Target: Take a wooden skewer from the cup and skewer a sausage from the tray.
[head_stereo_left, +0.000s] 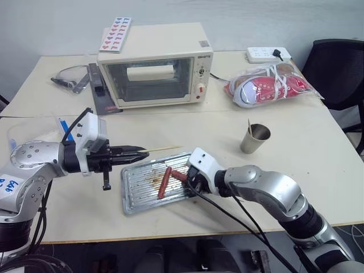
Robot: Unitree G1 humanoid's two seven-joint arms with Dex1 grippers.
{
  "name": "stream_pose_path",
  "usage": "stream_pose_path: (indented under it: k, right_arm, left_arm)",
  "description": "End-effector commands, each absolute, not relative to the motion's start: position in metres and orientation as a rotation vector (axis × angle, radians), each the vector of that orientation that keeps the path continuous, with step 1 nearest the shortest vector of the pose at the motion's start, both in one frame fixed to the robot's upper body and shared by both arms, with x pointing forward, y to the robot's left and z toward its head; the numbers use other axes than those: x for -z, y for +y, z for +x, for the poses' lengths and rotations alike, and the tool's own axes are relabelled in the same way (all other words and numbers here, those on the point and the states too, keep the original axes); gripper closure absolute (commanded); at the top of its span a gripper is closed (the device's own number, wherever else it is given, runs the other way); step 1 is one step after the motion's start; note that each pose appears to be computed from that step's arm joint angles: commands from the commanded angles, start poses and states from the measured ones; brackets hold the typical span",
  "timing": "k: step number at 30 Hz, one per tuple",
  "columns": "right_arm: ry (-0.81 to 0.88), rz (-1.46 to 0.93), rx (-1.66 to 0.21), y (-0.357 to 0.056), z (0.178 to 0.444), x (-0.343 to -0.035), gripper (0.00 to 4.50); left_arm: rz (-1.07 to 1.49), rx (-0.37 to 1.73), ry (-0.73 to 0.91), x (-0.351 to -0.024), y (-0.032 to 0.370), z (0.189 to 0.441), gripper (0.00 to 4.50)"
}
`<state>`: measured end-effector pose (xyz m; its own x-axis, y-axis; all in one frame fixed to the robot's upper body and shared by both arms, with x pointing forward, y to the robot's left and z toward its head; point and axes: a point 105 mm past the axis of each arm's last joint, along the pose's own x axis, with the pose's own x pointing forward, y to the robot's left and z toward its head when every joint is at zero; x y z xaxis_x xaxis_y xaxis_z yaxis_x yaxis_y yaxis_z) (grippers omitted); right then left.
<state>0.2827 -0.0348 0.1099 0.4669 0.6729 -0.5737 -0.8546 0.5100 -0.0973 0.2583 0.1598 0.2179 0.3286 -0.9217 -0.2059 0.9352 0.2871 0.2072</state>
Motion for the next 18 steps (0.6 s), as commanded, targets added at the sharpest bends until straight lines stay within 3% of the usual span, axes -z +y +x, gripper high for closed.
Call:
stream_pose_path:
  k: [1,10,16,18]
  right_arm:
    - [0.577,-0.408,-0.954,-0.041,0.279,-0.093,4.11]
    - [0.555,-0.447,-0.945,-0.045,0.282,-0.095,4.11]
    - [0.268,-0.716,-0.986,-0.058,0.296,-0.141,4.11]
    - [0.243,-0.752,-1.026,-0.067,0.293,-0.15,4.11]
  left_arm:
    - [0.344,1.243,0.013,-0.225,0.157,0.257,4.5]
    - [0.346,1.243,0.008,-0.225,0.156,0.26,4.5]
    - [0.333,1.252,0.018,-0.221,0.156,0.268,4.5]
    - [0.319,1.251,0.029,-0.221,0.159,0.271,4.5]
